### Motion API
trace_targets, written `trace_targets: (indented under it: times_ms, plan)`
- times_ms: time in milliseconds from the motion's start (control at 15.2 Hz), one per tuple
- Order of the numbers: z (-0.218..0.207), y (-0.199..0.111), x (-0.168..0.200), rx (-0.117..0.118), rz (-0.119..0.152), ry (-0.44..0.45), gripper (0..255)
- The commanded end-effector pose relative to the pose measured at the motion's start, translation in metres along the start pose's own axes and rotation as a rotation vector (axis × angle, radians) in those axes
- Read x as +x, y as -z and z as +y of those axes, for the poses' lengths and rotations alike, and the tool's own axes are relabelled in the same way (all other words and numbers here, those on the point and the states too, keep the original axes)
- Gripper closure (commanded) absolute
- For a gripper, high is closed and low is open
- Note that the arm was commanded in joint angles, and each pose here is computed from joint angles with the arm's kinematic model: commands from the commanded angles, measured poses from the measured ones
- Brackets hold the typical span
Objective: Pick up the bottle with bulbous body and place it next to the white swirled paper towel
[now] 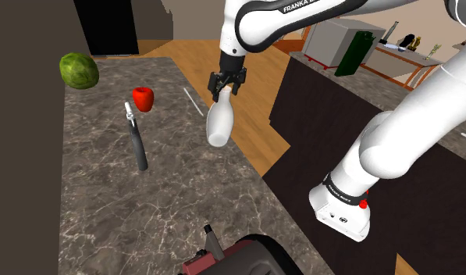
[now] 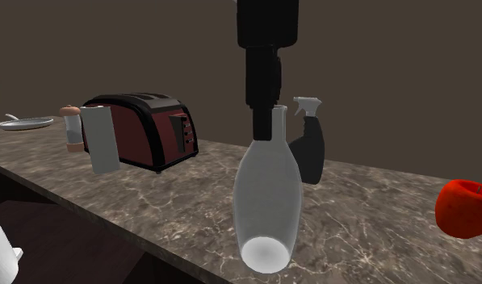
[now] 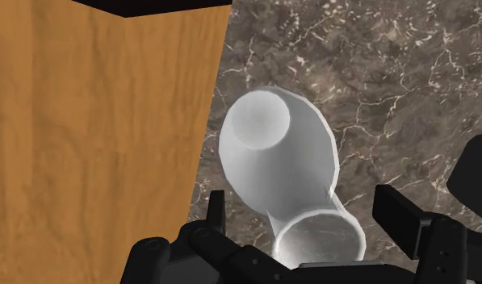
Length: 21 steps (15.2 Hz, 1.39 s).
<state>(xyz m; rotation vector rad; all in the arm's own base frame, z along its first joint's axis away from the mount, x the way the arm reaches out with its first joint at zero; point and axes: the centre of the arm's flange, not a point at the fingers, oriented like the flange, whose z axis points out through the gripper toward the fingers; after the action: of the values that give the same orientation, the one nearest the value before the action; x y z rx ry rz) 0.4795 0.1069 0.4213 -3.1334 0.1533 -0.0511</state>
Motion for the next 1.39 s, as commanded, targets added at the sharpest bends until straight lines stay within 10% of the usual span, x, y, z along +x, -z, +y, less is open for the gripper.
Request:
trace_targets:
  times_ms: [0,264,330,1320]
  plan:
    - [0.0,-0.001,0.0,0.0,0.0,0.0,0]
    - [0.0,-0.001,0.0,0.0,0.0,0.0,0]
    - [0.0,-0.001,0.0,0.0,0.0,0.0,255]
    - [0.0,0.031,0.001,0.0,0.0,0.0,255]
